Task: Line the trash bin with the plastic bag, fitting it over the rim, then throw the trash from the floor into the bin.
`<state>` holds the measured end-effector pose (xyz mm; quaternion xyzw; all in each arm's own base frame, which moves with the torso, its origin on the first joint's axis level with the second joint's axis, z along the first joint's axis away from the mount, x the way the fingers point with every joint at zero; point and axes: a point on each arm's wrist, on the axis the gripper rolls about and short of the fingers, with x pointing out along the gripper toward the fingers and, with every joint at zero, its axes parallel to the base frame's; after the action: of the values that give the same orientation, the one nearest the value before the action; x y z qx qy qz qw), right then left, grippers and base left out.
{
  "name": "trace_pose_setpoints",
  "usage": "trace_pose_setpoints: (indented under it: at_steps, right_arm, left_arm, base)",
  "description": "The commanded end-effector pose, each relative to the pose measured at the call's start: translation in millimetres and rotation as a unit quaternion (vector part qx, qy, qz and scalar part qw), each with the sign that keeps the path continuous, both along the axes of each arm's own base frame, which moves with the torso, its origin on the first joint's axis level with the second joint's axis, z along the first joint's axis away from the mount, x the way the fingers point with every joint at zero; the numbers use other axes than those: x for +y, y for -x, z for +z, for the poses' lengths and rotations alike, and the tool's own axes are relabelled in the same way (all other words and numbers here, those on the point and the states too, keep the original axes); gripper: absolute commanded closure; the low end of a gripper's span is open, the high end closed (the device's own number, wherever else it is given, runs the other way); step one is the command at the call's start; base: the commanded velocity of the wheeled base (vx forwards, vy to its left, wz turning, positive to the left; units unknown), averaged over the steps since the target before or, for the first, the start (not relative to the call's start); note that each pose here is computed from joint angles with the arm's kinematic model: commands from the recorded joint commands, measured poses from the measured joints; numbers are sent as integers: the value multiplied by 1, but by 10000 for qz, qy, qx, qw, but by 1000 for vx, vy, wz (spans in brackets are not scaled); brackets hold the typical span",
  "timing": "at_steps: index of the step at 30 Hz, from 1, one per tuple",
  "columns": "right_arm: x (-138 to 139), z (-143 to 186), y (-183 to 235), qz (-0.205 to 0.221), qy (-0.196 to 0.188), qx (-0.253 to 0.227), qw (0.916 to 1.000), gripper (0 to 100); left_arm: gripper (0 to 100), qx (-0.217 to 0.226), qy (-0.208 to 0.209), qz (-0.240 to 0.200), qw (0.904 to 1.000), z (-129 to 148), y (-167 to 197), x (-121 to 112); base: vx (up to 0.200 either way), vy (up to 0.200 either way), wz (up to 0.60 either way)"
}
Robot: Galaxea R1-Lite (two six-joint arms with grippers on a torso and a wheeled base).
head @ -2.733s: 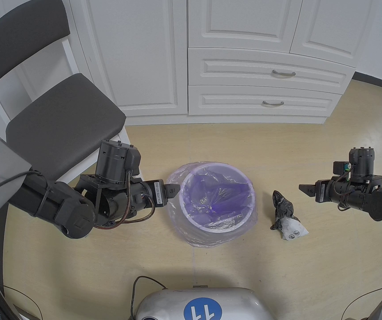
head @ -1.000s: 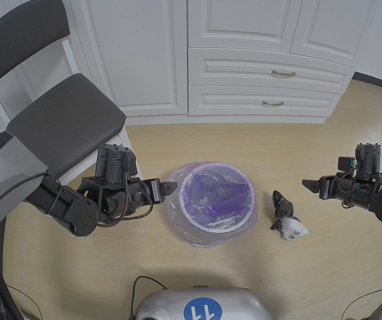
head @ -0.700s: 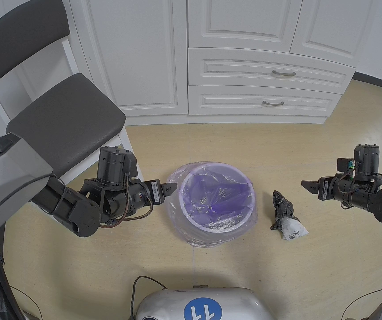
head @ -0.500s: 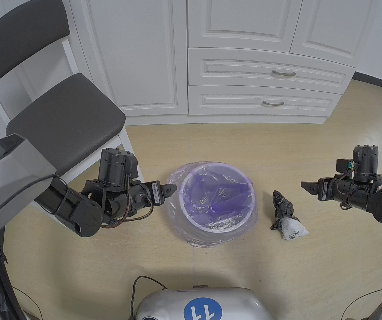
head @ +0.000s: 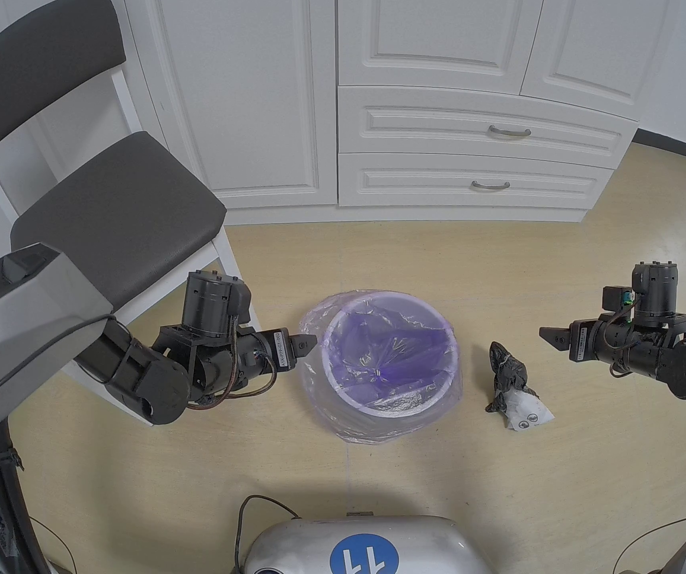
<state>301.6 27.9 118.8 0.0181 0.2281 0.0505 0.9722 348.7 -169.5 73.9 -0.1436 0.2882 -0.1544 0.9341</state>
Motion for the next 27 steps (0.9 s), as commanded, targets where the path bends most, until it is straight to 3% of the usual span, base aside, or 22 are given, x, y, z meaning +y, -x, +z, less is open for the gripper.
trace_pose_setpoints:
  at_steps: [1, 16, 27]
  right_arm:
    - [0, 0, 0, 3, 1, 5, 10000, 0]
    - [-1, -3, -3, -12, 5, 51, 10000, 0]
    - [-3, -12, -9, -68, -6, 168, 9998, 0]
  left_arm:
    - [0, 42, -21, 13, 10000, -4, -2, 0]
    - [0, 99, -43, 75, 9999, -14, -12, 1]
    - [0, 240, -30, 212, 9995, -47, -40, -5]
  base:
    - [0, 0, 0]
    - [0, 0, 0]
    - [0, 0, 0]
